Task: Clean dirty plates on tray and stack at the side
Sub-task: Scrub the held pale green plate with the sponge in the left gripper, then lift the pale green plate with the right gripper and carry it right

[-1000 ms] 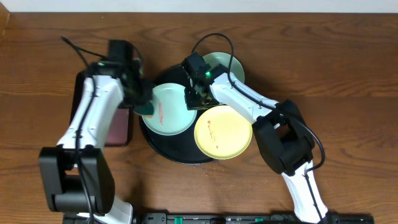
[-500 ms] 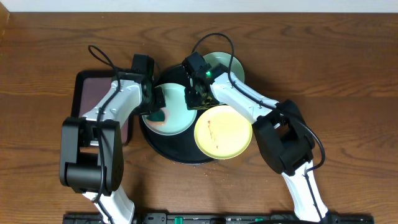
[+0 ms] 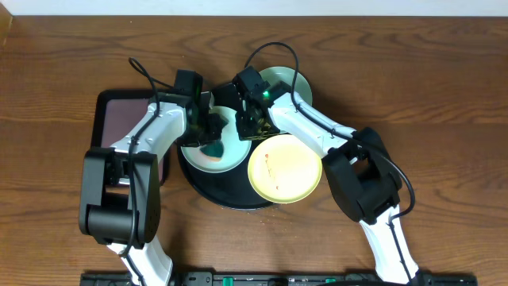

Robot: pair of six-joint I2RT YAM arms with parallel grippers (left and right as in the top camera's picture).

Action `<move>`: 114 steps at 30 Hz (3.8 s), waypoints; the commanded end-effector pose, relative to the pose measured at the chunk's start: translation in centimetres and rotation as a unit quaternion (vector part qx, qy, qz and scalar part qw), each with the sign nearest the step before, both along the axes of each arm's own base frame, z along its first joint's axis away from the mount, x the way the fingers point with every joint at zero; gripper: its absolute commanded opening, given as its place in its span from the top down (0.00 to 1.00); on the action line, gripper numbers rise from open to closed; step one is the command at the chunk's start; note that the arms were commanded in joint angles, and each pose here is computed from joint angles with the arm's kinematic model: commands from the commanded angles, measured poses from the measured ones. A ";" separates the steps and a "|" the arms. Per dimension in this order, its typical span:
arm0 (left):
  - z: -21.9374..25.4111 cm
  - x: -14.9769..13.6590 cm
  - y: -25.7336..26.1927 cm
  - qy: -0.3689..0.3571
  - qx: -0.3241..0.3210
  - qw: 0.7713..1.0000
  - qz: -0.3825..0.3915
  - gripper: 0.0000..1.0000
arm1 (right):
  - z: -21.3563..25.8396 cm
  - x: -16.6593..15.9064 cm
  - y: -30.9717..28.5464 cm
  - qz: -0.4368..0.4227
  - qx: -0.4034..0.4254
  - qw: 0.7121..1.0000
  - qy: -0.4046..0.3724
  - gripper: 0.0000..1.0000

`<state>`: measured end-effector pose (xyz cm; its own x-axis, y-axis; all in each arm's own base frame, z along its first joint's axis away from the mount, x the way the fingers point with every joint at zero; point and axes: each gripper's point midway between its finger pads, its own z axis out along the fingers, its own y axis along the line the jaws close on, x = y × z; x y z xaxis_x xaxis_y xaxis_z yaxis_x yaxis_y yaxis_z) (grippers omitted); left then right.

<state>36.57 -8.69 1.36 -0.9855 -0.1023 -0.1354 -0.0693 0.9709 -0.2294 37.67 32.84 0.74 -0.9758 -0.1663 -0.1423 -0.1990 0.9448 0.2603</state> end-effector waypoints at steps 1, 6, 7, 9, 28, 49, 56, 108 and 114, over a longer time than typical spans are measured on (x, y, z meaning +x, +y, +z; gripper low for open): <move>-0.9 0.1 5.7 -0.001 0.152 0.983 0.106 0.92 | -2.2 -0.8 -0.6 0.010 -0.021 0.999 0.022 0.99; -0.6 -0.2 7.5 -0.003 0.200 0.971 0.131 0.93 | -2.2 -0.8 -0.6 0.010 -0.021 0.999 0.022 0.99; -0.7 -0.5 7.1 0.005 0.194 0.973 0.127 0.93 | -2.2 -0.8 -0.6 0.010 -0.021 0.999 0.022 0.99; -1.0 -0.9 5.5 0.019 0.158 0.983 0.090 0.93 | -2.2 -0.8 -0.6 0.010 -0.021 0.999 0.022 0.99; -0.4 0.2 7.6 -0.014 0.215 0.968 0.132 0.93 | -2.2 -0.8 -0.6 0.010 -0.021 0.999 0.022 0.99; 0.8 0.6 0.2 0.000 -0.014 1.000 0.002 0.93 | -2.2 -1.2 -0.3 0.013 -0.013 0.999 0.031 0.99; 9.1 4.9 4.4 -0.093 -0.019 0.993 0.069 0.93 | -2.2 -1.3 -0.3 0.019 -0.014 0.999 0.031 0.99; 13.3 1.9 14.9 -0.101 0.030 0.975 0.196 0.93 | 25.0 -3.4 -0.4 0.021 -0.401 0.745 -0.533 0.99; 13.3 1.9 14.9 -0.101 0.030 0.975 0.196 0.93 | 21.4 -3.3 0.3 0.060 -0.344 0.809 -0.473 0.99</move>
